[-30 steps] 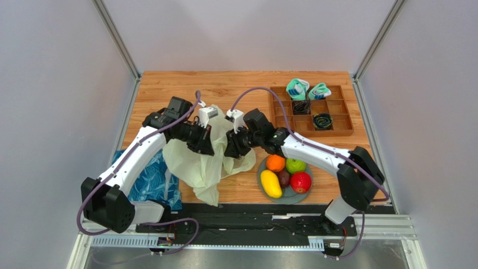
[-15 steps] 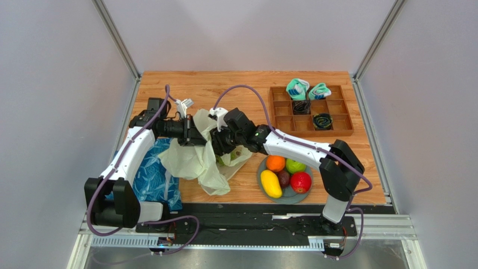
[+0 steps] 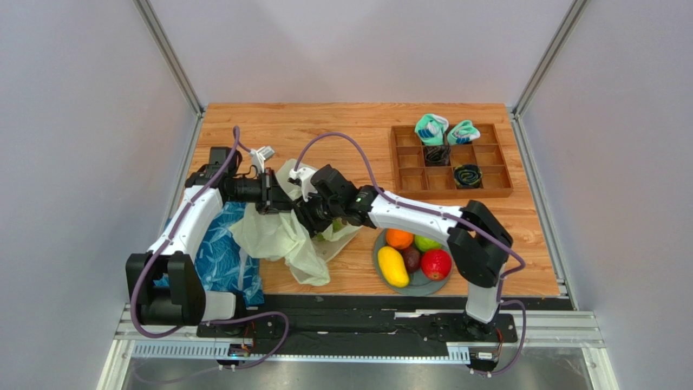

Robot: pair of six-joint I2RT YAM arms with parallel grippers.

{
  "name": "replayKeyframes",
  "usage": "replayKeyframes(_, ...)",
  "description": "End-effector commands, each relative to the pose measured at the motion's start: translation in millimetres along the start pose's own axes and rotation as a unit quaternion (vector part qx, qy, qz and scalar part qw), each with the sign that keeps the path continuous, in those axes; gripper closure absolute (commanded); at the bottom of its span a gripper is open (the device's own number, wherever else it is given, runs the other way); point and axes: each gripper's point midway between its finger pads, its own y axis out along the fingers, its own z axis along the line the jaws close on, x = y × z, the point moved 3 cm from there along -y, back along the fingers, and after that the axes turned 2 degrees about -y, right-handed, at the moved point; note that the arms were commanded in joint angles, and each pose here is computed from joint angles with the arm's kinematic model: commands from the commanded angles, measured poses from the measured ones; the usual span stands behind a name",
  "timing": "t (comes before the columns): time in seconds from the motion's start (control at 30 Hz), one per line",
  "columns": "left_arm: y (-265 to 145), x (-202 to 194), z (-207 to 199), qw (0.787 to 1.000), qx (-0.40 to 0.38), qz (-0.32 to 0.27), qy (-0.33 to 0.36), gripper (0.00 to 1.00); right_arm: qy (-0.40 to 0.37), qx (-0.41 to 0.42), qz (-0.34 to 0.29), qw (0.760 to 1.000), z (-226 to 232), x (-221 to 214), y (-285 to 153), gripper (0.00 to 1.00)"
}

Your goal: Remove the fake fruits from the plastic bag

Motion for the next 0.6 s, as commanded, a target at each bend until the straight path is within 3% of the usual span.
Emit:
replayKeyframes(0.0,-5.2,-6.6,-12.8,0.999,-0.036,0.012,0.017,1.00,0.063,-0.088,-0.024,0.994,-41.7,17.6,21.4,0.45)
replayKeyframes(0.1,-5.9,-19.5,-18.4,0.997,-0.071,0.025,0.006,1.00,0.068,-0.127,-0.047,0.988,-50.9,33.6,28.5,0.26)
replayKeyframes(0.37,-4.4,-52.0,-9.8,0.995,-0.087,0.039,-0.021,1.00,0.023,-0.157,-0.049,0.986,-51.3,43.2,51.6,0.00)
replayKeyframes(0.57,-5.6,-58.4,-13.1,0.994,-0.101,0.042,-0.027,1.00,0.006,-0.236,-0.052,0.970,-72.3,40.5,75.9,0.00)
